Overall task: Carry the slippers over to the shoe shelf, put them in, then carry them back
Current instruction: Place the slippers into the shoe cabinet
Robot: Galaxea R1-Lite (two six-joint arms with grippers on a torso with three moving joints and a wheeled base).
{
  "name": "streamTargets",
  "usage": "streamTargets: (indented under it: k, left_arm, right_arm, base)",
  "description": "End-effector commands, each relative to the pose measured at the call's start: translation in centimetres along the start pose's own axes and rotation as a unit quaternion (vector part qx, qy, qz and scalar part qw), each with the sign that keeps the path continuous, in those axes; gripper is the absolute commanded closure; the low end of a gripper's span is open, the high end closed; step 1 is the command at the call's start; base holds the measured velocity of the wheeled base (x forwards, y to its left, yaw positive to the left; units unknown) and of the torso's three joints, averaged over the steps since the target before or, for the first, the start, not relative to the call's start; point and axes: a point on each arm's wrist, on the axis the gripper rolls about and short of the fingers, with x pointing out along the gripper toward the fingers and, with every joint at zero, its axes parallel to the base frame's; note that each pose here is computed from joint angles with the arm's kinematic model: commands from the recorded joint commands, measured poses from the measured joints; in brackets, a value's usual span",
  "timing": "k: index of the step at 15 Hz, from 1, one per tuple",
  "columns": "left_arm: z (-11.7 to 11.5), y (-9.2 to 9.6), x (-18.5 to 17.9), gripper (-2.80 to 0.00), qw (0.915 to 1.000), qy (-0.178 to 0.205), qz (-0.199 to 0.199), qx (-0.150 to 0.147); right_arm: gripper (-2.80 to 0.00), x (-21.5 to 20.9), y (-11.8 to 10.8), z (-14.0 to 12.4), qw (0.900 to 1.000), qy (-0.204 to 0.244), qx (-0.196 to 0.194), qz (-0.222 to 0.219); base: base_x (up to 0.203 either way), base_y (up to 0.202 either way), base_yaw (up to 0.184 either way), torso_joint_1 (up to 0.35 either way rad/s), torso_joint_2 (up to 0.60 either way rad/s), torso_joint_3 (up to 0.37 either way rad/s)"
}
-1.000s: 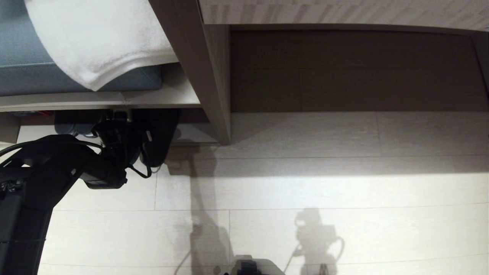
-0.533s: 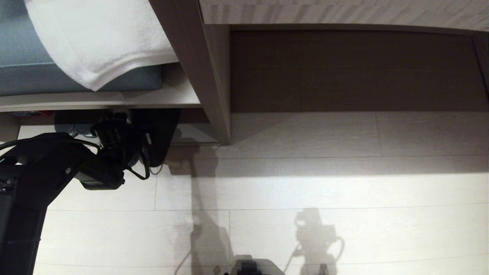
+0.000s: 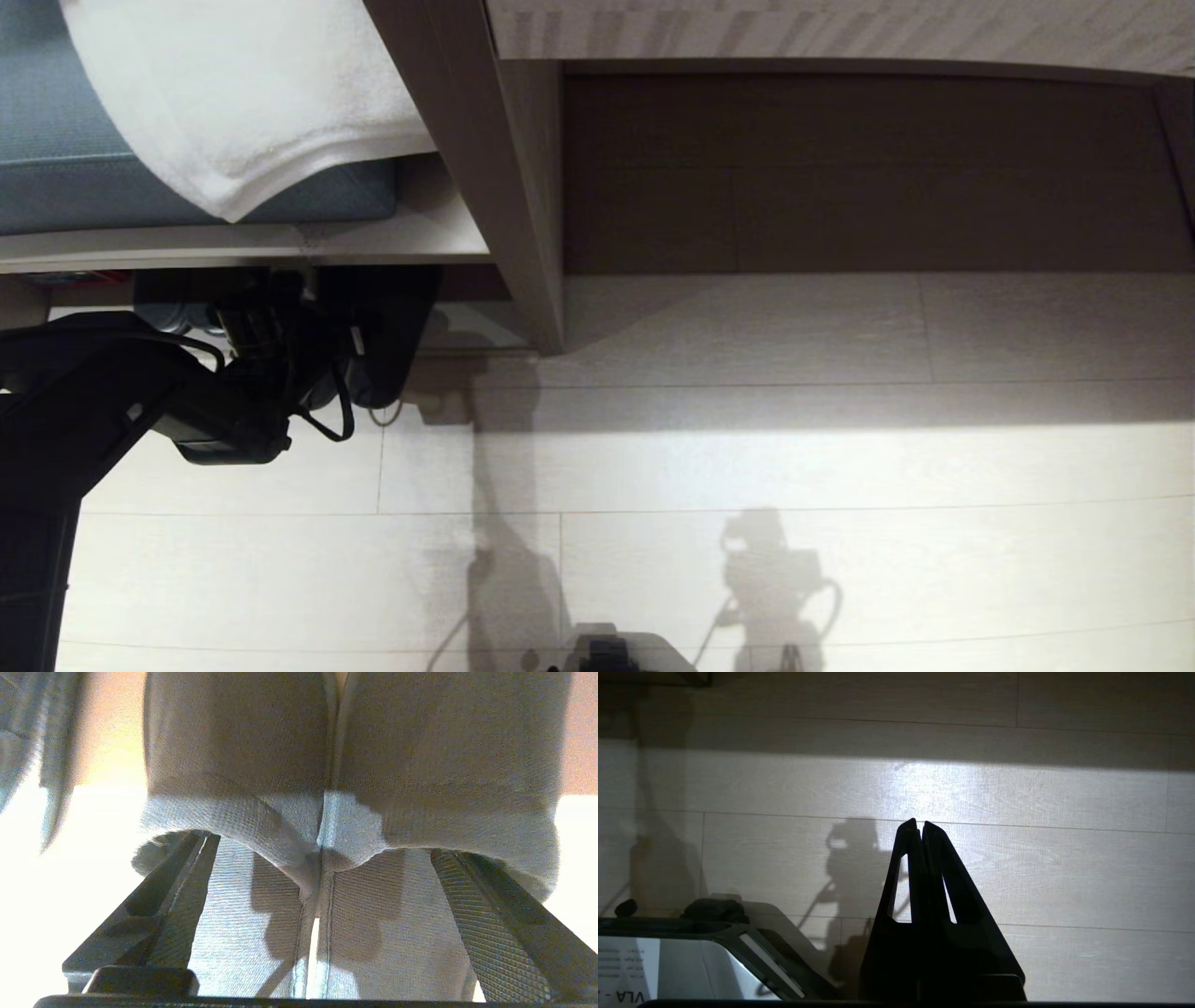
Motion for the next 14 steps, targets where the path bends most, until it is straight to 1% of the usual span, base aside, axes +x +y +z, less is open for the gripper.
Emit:
streamTargets:
  k: [1, 6, 8, 9, 10, 12, 14]
  left_arm:
    - [1.6, 0.1, -1.1, -2.8, 1.0, -0.008, 0.0, 0.001]
    - [2.9, 0.2, -3.0, -2.8, 0.9994, -0.005, 0.001, 0.033]
    - [3.2, 0.2, -4.1, -2.8, 0.9985, 0.003, 0.001, 0.054]
    - [3.5, 0.2, -4.7, -0.57, 0.9976, 0.006, 0.002, 0.07]
    - [3.5, 0.3, -4.9, 0.0, 0.997, 0.008, 0.002, 0.077]
    - [3.8, 0.3, -6.1, 0.0, 0.9948, 0.019, 0.003, 0.1]
    - [4.1, 0.3, -6.8, 0.0, 0.9937, 0.029, 0.003, 0.108]
  right_arm:
    - [0.0, 0.0, 0.0, 0.0, 1.0, 0.0, 0.0, 0.0]
    - [0.0, 0.0, 0.0, 0.0, 1.0, 0.0, 0.001, 0.0]
    - [0.0, 0.0, 0.0, 0.0, 1.0, 0.0, 0.0, 0.001]
    - [0.0, 0.0, 0.0, 0.0, 1.0, 0.0, 0.0, 0.0]
    - [0.0, 0.0, 0.0, 0.0, 1.0, 0.0, 0.0, 0.001]
    - [0.0, 0.0, 0.0, 0.0, 1.0, 0.0, 0.0, 0.0]
    - [0.0, 0.0, 0.0, 0.0, 1.0, 0.0, 0.0, 0.0]
  base:
    - [0.0, 0.0, 0.0, 0.0, 0.0, 0.0]
    - [0.0, 0.0, 0.0, 0.0, 0.0, 0.0]
    - [0.0, 0.0, 0.0, 0.0, 0.0, 0.0]
    - [0.0, 0.0, 0.0, 0.0, 0.0, 0.0]
    - [0.0, 0.0, 0.0, 0.0, 0.0, 0.0]
    - [0.0, 0.0, 0.0, 0.0, 0.0, 0.0]
    - [0.0, 0.0, 0.0, 0.0, 0.0, 0.0]
